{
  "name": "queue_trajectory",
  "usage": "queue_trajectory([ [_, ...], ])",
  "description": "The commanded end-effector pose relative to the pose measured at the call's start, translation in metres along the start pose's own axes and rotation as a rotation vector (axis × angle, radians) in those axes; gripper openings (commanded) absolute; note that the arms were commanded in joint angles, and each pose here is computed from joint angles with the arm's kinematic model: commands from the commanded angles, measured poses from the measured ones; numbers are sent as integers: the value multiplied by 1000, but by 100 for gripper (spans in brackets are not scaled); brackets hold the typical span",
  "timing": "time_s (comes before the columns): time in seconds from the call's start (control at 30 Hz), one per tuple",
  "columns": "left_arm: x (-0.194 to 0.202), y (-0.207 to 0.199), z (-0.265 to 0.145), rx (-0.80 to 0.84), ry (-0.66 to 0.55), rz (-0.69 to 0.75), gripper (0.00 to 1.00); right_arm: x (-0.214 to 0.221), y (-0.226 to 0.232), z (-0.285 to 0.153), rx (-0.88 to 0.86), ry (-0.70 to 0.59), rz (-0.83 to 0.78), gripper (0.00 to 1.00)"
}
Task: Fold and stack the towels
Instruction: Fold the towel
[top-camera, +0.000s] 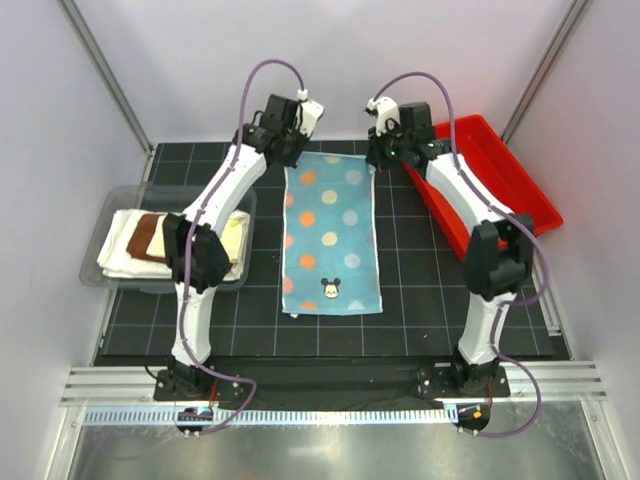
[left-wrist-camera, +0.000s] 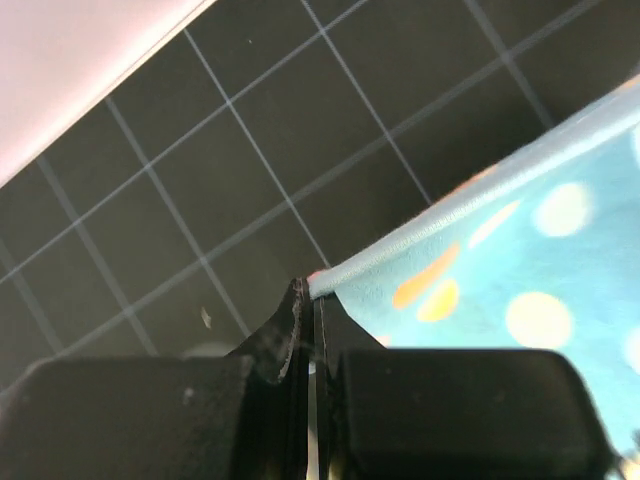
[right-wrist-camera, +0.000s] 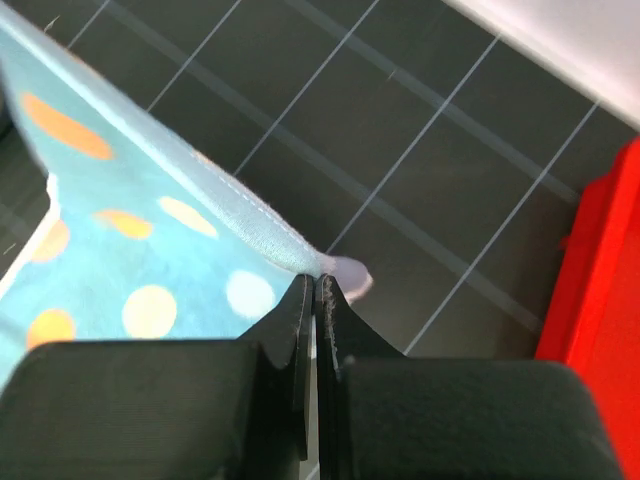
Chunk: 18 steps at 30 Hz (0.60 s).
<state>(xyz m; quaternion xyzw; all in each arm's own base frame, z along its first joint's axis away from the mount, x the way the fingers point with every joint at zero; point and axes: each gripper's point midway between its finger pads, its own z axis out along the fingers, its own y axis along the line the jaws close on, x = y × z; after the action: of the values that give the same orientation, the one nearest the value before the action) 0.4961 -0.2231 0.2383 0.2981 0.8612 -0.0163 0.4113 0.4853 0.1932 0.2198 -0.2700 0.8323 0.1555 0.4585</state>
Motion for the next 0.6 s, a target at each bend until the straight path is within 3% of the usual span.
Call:
queue_trajectory([
  [0.0,-52,34,26,-42,-223,55,0,-65,-29,19,-27,-183,-121,1],
  [0.03,-49,36,43,-47,-226,55,0,-79,-35,23,-28,-208,-137,1],
  [0.17,-62,48,69,-55,-308,77,0,-64,-46,57,-56,-156,-155,1],
  [0.33,-46,41,82,-20,-279,106,0,-31,-44,69,-74,-99,-147,1],
  [0.47,-13,30,85,14,-193,93,0,-9,-34,50,-84,-25,-134,1],
  [0.57,8,15,73,87,-137,59,0,26,-26,27,-88,102,-128,1],
])
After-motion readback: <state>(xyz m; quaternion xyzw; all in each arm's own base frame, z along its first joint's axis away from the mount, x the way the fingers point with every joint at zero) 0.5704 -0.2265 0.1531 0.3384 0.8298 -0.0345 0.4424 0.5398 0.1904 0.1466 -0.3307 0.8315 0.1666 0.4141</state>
